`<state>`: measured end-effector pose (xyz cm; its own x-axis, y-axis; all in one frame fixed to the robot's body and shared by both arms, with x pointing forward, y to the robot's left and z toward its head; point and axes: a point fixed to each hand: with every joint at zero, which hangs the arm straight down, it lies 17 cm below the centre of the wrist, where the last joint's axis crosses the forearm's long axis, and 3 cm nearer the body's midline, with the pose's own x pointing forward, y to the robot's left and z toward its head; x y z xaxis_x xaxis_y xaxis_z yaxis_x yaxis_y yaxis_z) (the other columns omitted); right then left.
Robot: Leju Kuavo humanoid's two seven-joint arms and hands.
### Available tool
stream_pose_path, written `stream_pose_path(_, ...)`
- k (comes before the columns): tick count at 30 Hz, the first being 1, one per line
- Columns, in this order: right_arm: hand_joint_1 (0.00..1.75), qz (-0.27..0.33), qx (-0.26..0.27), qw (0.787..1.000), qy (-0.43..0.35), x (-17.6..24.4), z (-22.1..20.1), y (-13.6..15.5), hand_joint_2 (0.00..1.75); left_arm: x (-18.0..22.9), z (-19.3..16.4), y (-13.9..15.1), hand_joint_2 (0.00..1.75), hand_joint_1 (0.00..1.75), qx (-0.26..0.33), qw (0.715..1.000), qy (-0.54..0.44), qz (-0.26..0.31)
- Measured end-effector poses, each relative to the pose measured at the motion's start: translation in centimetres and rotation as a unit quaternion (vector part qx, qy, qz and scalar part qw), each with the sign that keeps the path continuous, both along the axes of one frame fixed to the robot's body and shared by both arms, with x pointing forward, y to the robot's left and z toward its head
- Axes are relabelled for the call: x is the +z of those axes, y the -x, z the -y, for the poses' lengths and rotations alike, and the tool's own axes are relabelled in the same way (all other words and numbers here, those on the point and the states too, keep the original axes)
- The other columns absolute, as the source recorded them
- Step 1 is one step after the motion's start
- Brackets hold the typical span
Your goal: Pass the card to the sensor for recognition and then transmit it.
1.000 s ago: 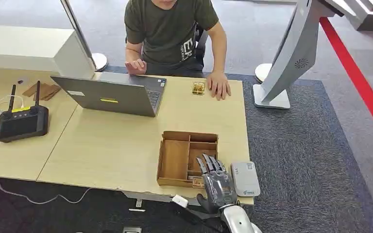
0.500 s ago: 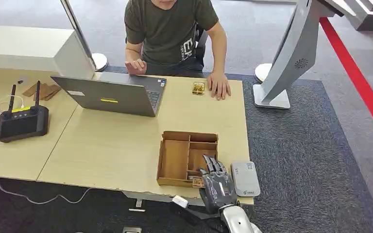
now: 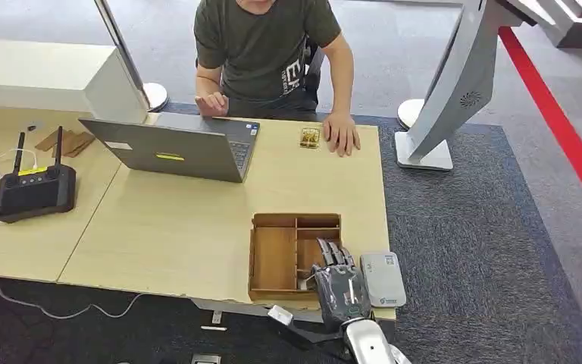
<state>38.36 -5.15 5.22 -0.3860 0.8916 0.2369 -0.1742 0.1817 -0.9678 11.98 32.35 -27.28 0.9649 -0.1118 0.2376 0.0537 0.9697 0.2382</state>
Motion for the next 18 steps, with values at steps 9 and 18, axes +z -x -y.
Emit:
stream_pose_path(9,1.59,0.043,0.000,0.999,-0.004,3.1,-0.2,-1.1,1.75,0.0,0.0,0.0,1.75,0.00,-0.002,1.000,-0.001,0.001)
stream_pose_path(18,1.61,0.121,-0.008,0.991,-0.049,11.3,0.6,-2.6,1.75,0.0,-0.1,0.2,1.75,0.00,0.000,1.000,-0.002,-0.001)
